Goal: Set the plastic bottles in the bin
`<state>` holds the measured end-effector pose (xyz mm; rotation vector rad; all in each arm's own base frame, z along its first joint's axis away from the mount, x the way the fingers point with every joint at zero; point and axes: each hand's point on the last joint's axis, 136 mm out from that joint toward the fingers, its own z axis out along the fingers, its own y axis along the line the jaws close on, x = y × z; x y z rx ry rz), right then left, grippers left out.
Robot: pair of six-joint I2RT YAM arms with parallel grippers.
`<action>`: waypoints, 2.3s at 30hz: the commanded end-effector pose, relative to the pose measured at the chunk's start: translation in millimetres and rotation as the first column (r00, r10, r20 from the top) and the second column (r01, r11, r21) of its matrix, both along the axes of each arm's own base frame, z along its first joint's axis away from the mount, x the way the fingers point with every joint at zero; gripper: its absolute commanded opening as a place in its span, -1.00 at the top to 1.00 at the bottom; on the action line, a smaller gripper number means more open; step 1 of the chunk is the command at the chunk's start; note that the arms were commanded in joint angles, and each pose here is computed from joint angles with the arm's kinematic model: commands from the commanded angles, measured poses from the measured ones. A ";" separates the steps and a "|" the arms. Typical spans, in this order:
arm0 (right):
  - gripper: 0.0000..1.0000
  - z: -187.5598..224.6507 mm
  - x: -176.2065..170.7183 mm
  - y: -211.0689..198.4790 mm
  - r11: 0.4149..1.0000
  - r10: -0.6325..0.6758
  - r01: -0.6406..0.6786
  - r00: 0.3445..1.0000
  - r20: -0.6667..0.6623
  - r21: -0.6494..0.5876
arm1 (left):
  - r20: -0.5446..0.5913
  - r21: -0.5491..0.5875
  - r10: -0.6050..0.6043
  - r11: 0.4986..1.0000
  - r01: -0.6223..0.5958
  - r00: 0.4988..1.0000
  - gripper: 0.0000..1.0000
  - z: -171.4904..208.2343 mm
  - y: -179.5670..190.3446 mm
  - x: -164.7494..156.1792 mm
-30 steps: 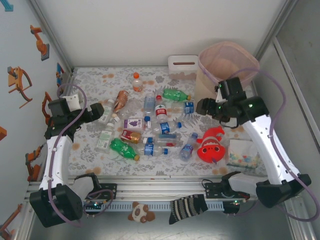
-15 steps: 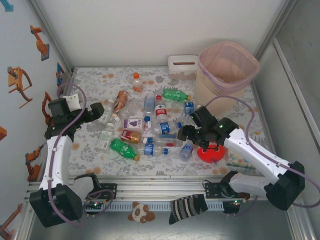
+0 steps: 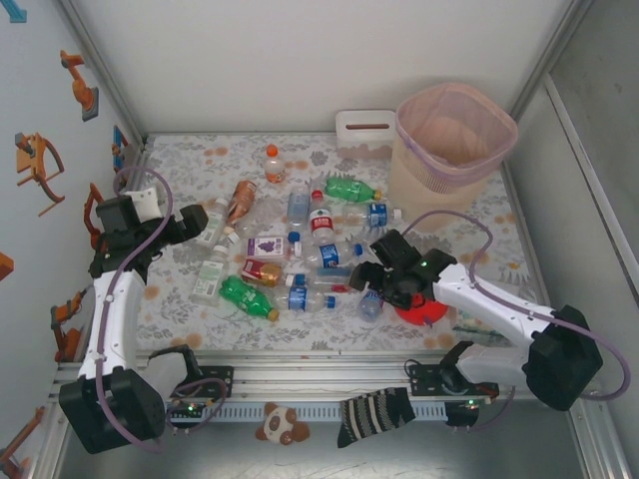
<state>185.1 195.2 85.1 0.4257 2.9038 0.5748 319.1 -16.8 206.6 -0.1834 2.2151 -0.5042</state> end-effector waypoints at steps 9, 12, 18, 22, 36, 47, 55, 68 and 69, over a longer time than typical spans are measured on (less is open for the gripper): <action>-0.97 -26.8 -3.5 -30.0 0.976 -0.029 0.017 0.998 -0.050 -0.217 | 0.000 -0.022 -0.005 1.000 0.005 1.000 -0.99 -0.7 -2.0 0.0; -0.97 -26.4 -2.3 -37.1 0.960 -0.012 -0.003 0.999 -0.052 -0.280 | 0.002 -0.023 -0.006 1.000 0.006 1.000 -0.99 0.1 -2.1 0.4; -0.96 -30.2 -0.4 -45.3 0.931 0.008 -0.031 0.998 -0.065 -0.364 | 0.004 -0.019 -0.005 1.000 0.005 1.000 -0.99 0.0 -1.7 -0.1; -0.79 -32.8 1.9 -40.3 0.938 0.010 -0.031 0.998 -0.061 -0.346 | 0.004 -0.018 -0.004 1.000 0.004 1.000 -0.99 0.1 -1.5 0.0; -0.19 -37.7 10.8 -28.5 0.945 0.033 -0.048 0.998 -0.051 -0.322 | 0.005 -0.019 -0.006 1.000 0.006 1.000 -0.99 0.8 -1.7 0.3; 0.01 -29.1 14.8 -28.9 0.942 0.048 -0.056 0.998 -0.031 -0.331 | 0.008 -0.018 -0.005 1.000 0.006 1.000 -0.99 1.8 -1.7 0.2; 0.09 -18.4 18.0 -29.2 0.942 0.057 -0.056 0.998 -0.006 -0.331 | 0.007 -0.018 -0.005 1.000 0.006 1.000 -0.99 1.8 -1.8 -0.3; 0.10 57.4 41.8 -30.7 0.933 0.117 -0.059 0.983 0.144 -0.354 | 0.011 -0.011 -0.002 1.000 0.002 1.000 -0.99 2.8 -0.9 -0.8; 0.10 67.4 45.2 -30.2 0.933 0.125 -0.060 0.979 0.163 -0.356 | 0.009 -0.011 -0.002 1.000 0.002 1.000 -0.99 2.1 -0.8 -0.7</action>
